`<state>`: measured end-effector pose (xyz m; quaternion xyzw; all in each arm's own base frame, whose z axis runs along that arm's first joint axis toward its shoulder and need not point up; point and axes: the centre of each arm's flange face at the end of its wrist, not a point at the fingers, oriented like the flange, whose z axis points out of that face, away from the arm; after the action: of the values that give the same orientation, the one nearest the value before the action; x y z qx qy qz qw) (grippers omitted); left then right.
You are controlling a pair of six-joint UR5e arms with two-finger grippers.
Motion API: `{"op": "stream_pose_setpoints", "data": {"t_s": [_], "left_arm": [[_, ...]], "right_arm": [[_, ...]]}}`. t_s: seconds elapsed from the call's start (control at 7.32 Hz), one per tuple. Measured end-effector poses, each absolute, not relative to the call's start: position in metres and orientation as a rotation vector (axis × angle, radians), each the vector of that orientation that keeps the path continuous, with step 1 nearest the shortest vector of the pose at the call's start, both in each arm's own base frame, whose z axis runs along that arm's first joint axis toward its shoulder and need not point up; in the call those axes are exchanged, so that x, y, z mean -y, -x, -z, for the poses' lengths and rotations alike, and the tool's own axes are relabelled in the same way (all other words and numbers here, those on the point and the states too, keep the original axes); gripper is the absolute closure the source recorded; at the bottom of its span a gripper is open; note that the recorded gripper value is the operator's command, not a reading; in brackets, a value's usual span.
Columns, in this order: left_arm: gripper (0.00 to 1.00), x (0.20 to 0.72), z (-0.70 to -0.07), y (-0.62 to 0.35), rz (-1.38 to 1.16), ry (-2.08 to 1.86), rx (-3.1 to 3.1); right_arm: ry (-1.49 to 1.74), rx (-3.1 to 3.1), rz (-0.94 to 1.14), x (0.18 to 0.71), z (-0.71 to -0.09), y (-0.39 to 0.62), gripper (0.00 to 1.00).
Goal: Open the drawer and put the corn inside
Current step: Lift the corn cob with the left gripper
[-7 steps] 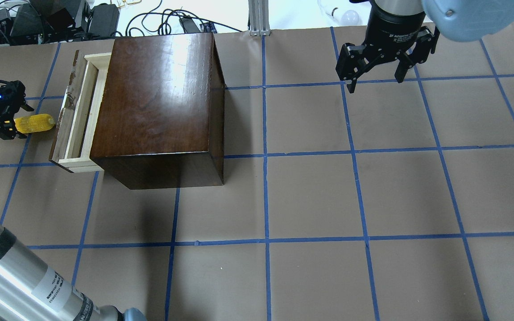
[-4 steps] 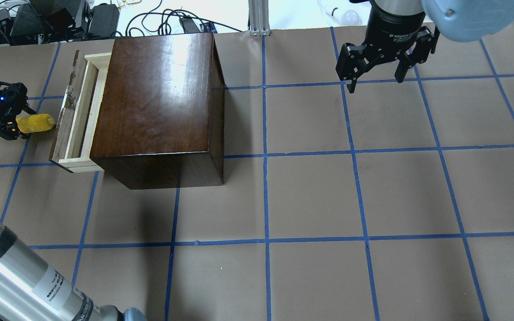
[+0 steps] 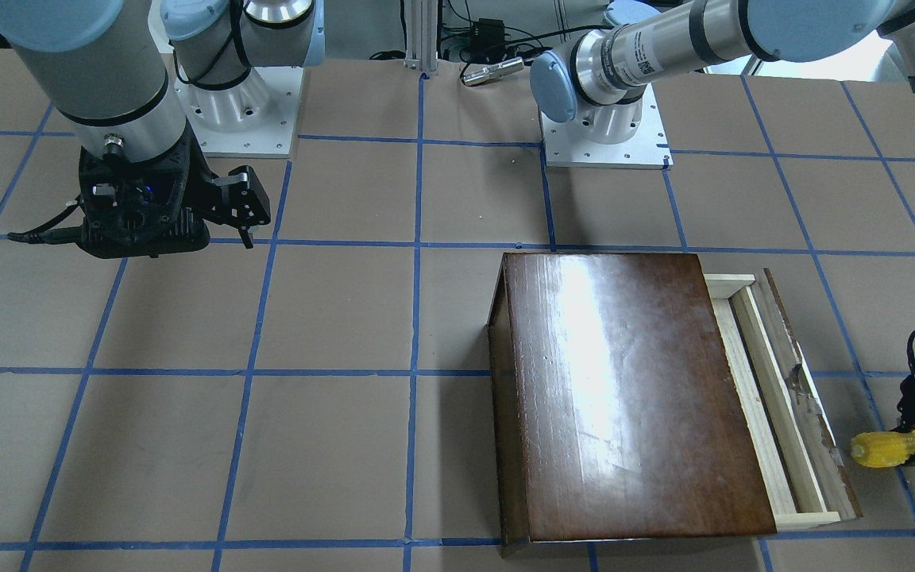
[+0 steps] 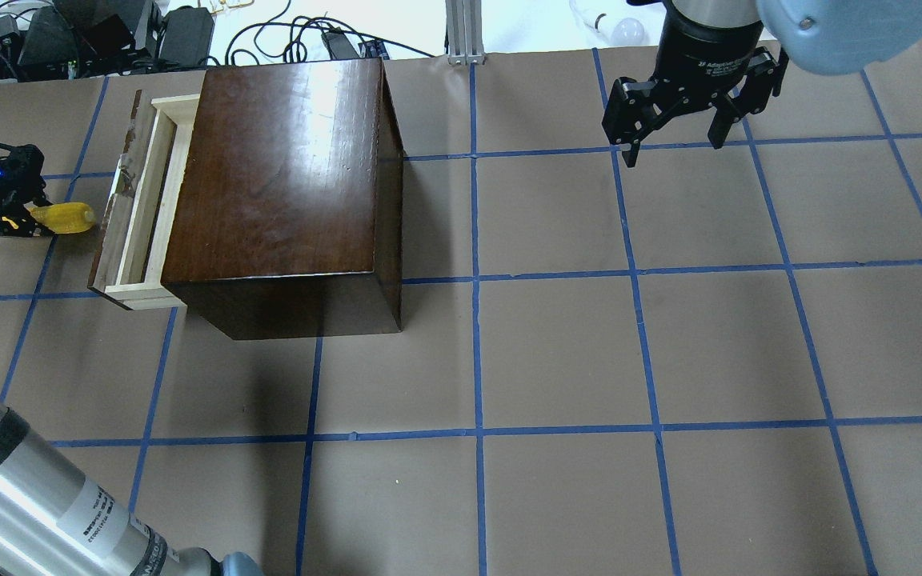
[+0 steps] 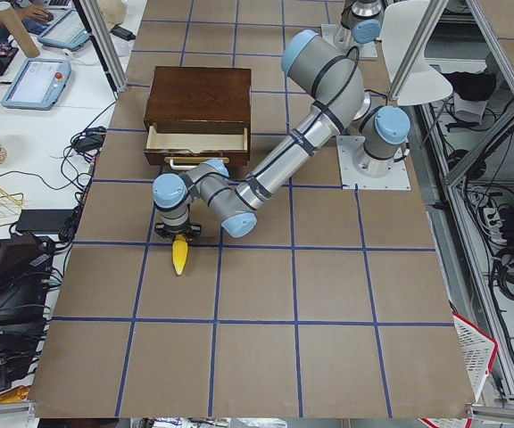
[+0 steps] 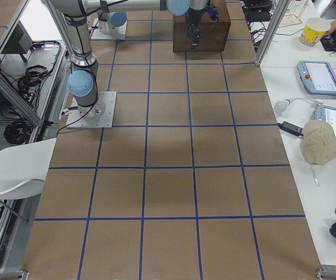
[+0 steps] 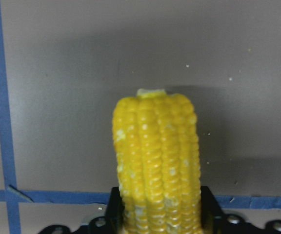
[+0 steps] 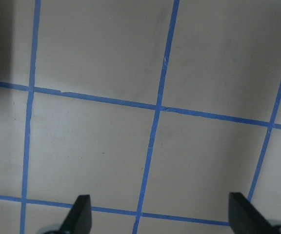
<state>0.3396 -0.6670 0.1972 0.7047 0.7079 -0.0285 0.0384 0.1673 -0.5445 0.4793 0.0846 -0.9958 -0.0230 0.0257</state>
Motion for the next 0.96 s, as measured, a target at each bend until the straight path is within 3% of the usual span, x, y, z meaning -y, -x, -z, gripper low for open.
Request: {"op": "stream_pose_setpoints", "data": {"t_s": [0.41, 0.96], "left_arm": [[0.92, 0.664, -0.242, -0.338, 0.027, -2.022, -2.201], [0.91, 0.66, -0.33, -0.291, 0.069, -1.527, -2.51]], "right_arm": [[-0.261, 3.078, 0.071, 0.545, -0.479, -0.167, 0.0], [-0.262, 3.078, 0.071, 0.545, -0.479, -0.167, 0.0]]}}
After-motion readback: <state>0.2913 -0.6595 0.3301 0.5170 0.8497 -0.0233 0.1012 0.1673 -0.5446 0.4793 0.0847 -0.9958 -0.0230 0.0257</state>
